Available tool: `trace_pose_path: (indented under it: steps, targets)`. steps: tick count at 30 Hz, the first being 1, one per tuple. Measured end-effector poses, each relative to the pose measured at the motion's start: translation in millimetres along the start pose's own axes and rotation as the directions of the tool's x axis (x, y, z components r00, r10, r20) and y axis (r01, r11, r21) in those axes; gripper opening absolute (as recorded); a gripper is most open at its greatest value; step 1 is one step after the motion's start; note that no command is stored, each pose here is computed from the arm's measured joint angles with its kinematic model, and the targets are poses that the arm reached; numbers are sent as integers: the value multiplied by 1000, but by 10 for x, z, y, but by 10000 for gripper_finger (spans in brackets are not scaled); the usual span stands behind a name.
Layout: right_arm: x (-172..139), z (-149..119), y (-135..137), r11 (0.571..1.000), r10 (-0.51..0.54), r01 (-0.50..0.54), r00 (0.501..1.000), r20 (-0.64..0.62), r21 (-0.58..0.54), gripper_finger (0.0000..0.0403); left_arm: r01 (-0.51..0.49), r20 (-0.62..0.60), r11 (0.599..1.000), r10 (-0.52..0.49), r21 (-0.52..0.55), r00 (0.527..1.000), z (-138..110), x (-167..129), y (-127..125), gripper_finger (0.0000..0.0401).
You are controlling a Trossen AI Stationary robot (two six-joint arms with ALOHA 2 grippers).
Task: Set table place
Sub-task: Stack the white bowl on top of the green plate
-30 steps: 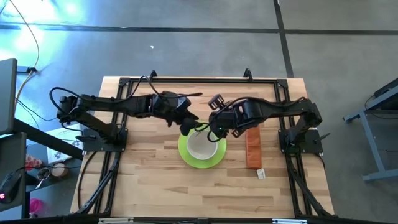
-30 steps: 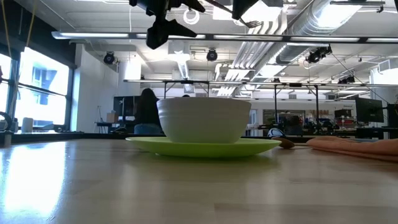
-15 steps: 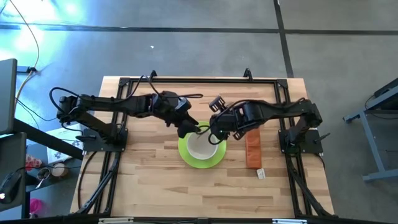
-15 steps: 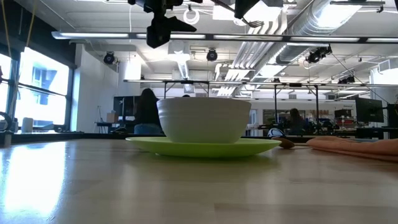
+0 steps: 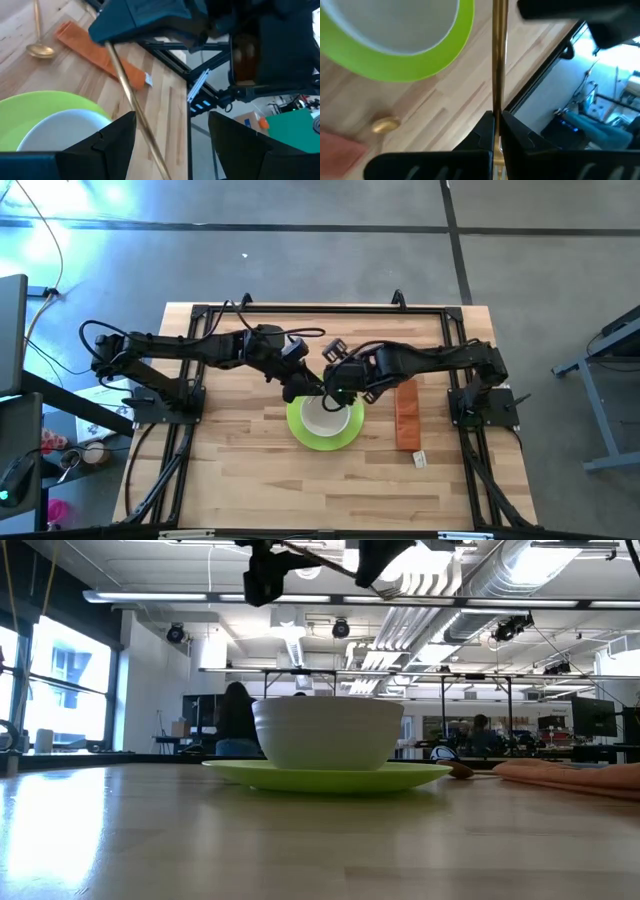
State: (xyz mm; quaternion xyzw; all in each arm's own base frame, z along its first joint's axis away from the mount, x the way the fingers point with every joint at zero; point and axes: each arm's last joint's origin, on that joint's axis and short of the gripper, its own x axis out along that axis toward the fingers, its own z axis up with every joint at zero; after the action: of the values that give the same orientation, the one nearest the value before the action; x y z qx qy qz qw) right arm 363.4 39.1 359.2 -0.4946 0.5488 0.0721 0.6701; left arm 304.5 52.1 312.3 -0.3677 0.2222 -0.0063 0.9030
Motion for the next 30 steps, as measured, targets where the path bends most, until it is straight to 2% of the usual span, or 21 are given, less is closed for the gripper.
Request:
trace_pose_path:
  steps: [4,8,13,17,22,23,30]
  targets:
    - [51,29,-70,999,-38,39,999,28,-31,0,-26,-36,1000,26,-5,999,-37,34,38,239]
    - [52,16,-107,998,-57,57,998,39,-13,0,-68,-69,998,67,-15,995,-77,75,92,239]
    - [39,-1,-100,999,-44,44,998,42,-5,0,-128,-38,992,128,3,991,-72,75,116,225]
    - [40,0,-95,999,-30,29,998,53,20,0,-140,-24,990,141,10,990,-64,73,122,162]
    - [39,-2,-93,999,-27,27,998,53,17,0,-162,-20,986,162,28,987,-69,72,130,33]
    - [31,-6,-95,999,-28,27,998,56,20,0,-175,-27,984,176,28,984,-84,76,148,20]
    - [33,-2,-96,998,-31,28,998,54,54,0,-208,-24,978,209,30,978,-90,70,161,10]
